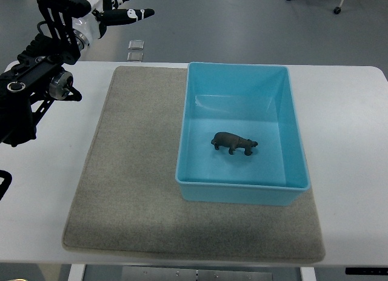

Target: Place brown hippo in blue box with left hand

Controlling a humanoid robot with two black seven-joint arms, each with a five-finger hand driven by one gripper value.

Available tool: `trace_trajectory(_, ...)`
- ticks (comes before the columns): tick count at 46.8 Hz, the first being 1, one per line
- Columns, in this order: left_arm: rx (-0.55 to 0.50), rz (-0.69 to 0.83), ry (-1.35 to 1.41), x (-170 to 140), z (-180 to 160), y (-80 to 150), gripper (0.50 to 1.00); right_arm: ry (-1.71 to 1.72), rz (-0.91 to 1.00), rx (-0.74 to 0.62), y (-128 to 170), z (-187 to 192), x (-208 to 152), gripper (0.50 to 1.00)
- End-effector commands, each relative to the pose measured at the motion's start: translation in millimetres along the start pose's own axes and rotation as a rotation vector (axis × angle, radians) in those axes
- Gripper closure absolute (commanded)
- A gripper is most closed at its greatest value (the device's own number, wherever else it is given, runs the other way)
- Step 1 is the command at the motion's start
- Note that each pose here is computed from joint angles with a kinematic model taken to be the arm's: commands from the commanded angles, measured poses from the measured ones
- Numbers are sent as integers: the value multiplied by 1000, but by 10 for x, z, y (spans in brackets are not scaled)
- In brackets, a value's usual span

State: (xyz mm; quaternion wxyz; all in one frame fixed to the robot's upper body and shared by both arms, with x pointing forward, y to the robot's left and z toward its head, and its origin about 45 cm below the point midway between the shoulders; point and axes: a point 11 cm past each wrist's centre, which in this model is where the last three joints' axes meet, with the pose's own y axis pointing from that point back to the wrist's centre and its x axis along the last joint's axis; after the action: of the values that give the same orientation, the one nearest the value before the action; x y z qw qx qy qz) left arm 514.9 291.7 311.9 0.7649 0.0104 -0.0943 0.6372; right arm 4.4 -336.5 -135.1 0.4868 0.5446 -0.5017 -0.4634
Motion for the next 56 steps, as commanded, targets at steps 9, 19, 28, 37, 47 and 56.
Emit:
trace_trajectory(9,79,134,27,431,-291,118,506,0,0,0,0,-1,0,564)
trace_trajectory(19,118,181,91,524,-490,230,506,0,0,0,0,-1,0,564)
trace_trajectory(28,123,231,239,565,-581,288,504,0,0,0,0,-1,0,564)
trace_trajectory(37,137,261,303,586,-692,358,504,0,0,0,0,-1,0,564)
trace_trajectory(47,125,261,354,583,-692,361,504,0,0,0,0,-1,0,564)
trace_trajectory(56,123,255,357,563,-683,351,504,0,0,0,0,-1,0,564)
